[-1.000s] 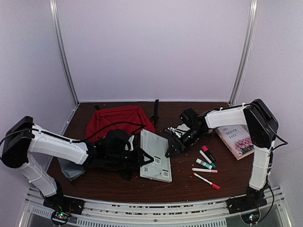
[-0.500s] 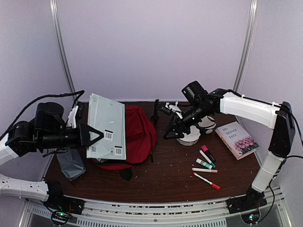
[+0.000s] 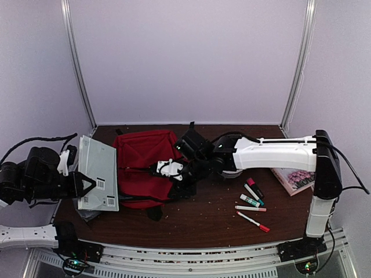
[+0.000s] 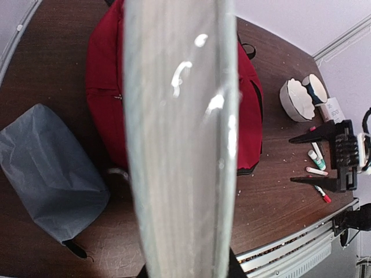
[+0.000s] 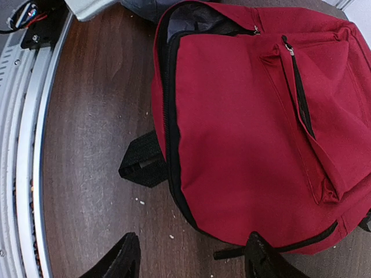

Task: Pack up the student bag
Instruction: Pick up the largest pocket of the bag from the student bag.

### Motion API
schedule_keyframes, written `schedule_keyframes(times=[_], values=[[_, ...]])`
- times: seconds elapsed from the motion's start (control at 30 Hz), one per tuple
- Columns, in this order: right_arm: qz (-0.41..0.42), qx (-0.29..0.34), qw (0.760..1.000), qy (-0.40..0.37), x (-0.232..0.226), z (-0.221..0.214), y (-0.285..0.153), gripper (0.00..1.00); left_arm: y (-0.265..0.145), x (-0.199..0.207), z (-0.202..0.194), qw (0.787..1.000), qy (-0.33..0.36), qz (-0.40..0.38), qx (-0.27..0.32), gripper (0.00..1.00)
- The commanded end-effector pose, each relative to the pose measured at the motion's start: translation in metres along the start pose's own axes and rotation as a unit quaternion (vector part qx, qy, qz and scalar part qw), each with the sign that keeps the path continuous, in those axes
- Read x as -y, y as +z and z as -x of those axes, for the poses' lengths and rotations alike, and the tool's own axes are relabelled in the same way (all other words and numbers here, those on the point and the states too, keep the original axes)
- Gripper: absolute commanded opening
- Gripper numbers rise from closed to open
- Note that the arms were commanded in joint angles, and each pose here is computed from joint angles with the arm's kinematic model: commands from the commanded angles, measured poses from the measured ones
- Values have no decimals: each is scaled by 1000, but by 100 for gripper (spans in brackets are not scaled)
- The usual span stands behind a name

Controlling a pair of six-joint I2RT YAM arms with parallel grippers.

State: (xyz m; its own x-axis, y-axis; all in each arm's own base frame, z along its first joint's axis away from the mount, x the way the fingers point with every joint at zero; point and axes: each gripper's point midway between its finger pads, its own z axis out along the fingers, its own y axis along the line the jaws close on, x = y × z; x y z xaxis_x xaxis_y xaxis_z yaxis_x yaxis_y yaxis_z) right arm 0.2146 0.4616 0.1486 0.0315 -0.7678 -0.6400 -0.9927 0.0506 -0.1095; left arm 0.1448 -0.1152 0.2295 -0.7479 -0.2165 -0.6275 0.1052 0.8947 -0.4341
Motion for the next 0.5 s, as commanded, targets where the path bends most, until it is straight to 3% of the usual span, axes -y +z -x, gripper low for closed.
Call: schedule_keyframes(times=[0.0,0.33,0.47], values=[[-129,-35,990,-40,11,8,30,63,-12,10,25,997,-35,-30,57,0],[-155,-84,983,-45,15,-10,72,64,-9,7,20,998,-24,-28,51,0],[-170,-83,981,-33,25,-9,76,56,-7,8,19,998,-18,-26,47,0]])
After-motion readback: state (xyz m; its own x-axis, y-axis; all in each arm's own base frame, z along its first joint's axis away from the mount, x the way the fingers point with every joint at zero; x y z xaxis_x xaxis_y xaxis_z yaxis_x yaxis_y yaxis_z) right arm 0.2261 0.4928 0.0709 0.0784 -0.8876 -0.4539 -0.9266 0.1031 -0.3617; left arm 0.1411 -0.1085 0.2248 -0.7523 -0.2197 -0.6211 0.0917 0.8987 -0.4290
